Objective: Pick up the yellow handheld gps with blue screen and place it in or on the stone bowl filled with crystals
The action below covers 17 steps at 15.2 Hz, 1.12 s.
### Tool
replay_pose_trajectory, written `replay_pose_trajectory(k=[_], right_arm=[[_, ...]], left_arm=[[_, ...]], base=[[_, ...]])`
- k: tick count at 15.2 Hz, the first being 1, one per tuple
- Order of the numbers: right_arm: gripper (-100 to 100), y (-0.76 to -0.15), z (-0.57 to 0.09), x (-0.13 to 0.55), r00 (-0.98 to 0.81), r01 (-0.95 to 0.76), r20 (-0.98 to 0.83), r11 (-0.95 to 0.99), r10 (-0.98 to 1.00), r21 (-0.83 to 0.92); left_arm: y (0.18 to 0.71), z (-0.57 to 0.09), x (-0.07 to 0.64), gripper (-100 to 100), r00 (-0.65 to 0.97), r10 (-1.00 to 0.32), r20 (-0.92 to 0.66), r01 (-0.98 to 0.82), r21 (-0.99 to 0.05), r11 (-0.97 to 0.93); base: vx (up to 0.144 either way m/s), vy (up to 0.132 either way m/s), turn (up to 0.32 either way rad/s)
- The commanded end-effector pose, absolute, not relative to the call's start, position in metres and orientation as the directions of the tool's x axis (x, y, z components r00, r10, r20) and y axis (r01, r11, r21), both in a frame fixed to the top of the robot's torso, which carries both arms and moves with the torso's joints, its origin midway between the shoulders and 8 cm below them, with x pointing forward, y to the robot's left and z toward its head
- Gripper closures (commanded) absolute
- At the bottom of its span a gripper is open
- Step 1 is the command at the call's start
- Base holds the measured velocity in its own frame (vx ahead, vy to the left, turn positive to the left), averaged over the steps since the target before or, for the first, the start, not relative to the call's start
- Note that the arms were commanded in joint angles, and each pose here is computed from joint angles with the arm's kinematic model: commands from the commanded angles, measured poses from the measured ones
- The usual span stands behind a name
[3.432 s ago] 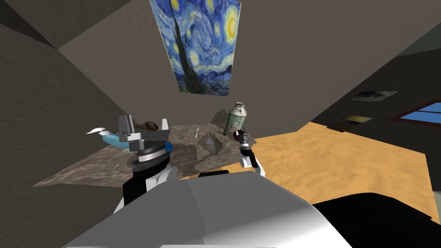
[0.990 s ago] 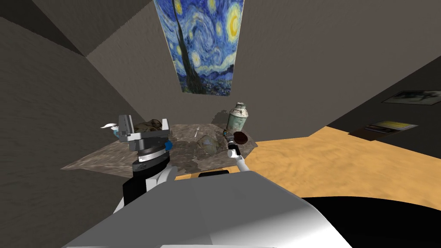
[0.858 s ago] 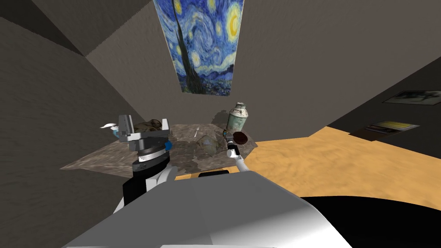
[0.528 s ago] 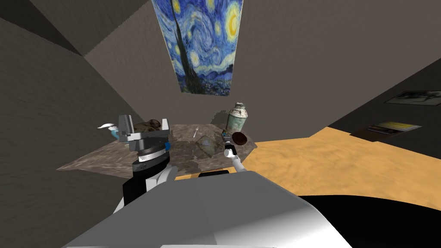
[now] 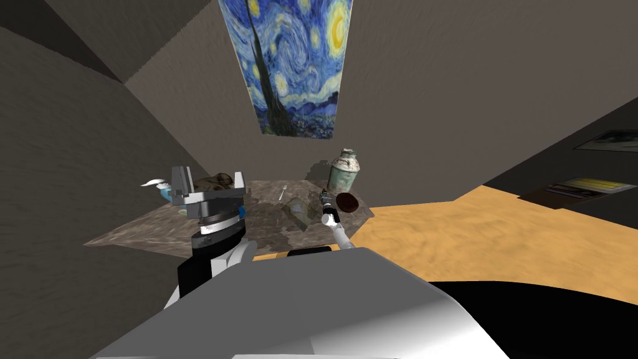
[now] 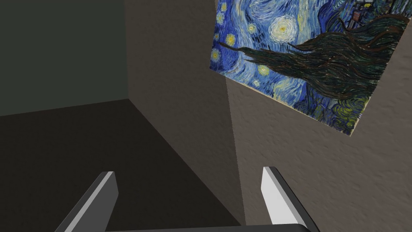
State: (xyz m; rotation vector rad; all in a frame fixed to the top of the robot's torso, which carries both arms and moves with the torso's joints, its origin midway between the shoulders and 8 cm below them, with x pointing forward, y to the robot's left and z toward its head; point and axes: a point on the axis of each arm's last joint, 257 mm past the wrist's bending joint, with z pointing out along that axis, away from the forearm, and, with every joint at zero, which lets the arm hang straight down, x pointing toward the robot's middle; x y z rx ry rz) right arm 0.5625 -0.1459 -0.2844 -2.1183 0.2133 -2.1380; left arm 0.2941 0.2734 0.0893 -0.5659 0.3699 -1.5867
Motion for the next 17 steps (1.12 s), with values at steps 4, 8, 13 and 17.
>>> replay_pose_trajectory(k=[4, 8, 13, 17], right_arm=[[100, -0.146, -0.284, 0.563, -0.011, -0.010, 0.983, -0.983, -0.185, -0.185], [100, -0.174, -0.266, 0.574, -0.047, -0.015, 0.990, -0.991, -0.134, -0.135], [100, -0.216, -0.207, 0.604, -0.142, -0.027, 0.986, -0.995, -0.089, -0.094], [100, -0.228, -0.173, 0.618, -0.187, -0.032, 0.977, -0.994, -0.099, -0.106]], left_arm=[[0.273, 0.089, 0.294, 0, -0.029, -0.990, 0.136, 0.828, -0.552, -0.100], [0.273, 0.089, 0.294, 0, -0.029, -0.990, 0.136, 0.828, -0.552, -0.100], [0.273, 0.089, 0.294, 0, -0.029, -0.990, 0.136, 0.828, -0.552, -0.100], [0.273, 0.089, 0.294, 0, -0.029, -0.990, 0.136, 0.828, -0.552, -0.100]], base=[[0.002, 0.000, 0.001], [-0.028, 0.037, -0.050], [-0.104, 0.096, -0.175], [-0.094, 0.040, -0.151]])
